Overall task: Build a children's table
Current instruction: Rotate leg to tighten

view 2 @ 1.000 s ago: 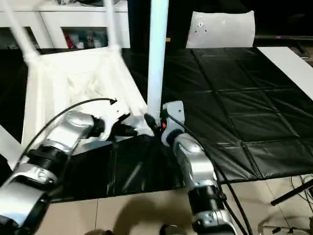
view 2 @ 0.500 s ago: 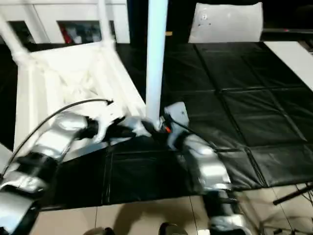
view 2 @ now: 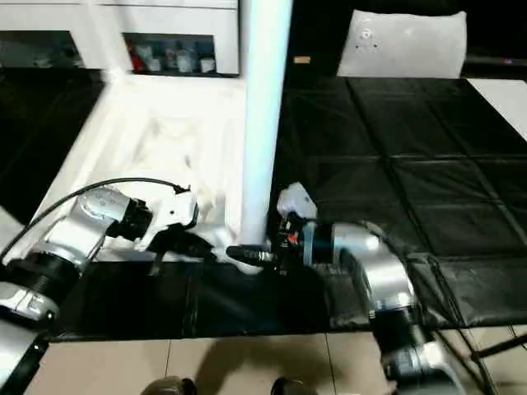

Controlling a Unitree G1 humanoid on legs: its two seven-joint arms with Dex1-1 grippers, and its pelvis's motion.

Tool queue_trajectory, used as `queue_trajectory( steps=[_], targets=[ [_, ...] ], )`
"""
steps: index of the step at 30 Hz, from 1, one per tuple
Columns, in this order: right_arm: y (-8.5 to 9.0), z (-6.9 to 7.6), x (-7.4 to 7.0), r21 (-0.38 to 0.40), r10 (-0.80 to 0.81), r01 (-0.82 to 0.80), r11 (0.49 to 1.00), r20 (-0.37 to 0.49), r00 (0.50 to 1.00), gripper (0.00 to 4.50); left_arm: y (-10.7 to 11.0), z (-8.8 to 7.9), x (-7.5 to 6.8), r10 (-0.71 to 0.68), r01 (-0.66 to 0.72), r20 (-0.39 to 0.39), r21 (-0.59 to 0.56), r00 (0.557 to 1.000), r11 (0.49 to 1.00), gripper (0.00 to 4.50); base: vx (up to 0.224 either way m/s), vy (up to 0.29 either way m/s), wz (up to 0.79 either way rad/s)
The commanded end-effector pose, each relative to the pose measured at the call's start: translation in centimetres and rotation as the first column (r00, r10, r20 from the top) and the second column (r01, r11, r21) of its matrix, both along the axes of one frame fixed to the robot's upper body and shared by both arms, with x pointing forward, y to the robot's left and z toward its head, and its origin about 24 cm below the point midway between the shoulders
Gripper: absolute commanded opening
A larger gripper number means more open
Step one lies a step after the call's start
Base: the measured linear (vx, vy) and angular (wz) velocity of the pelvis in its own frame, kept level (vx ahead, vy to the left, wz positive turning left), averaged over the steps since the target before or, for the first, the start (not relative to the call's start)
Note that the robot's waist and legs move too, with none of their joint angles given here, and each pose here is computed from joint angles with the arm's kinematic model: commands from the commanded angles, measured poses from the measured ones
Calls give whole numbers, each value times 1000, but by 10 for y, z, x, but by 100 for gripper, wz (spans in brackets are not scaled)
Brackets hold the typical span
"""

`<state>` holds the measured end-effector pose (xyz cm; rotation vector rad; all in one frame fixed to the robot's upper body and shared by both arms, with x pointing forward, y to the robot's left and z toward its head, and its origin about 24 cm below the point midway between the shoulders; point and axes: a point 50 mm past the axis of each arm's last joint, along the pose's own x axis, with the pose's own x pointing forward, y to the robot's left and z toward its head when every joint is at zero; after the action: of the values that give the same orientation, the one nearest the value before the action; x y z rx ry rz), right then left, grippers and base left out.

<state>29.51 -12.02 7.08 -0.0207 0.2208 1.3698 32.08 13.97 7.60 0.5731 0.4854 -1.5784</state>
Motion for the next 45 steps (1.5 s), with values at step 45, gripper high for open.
queue_trajectory(
  steps=[45],
  targets=[
    [111, -23, 12, -5, -596, 610, 792, -221, 772, 211, -84, 18, 33, 440, -421, 30, -239, 898, 875, 0, 0, 0, 0]
  ],
)
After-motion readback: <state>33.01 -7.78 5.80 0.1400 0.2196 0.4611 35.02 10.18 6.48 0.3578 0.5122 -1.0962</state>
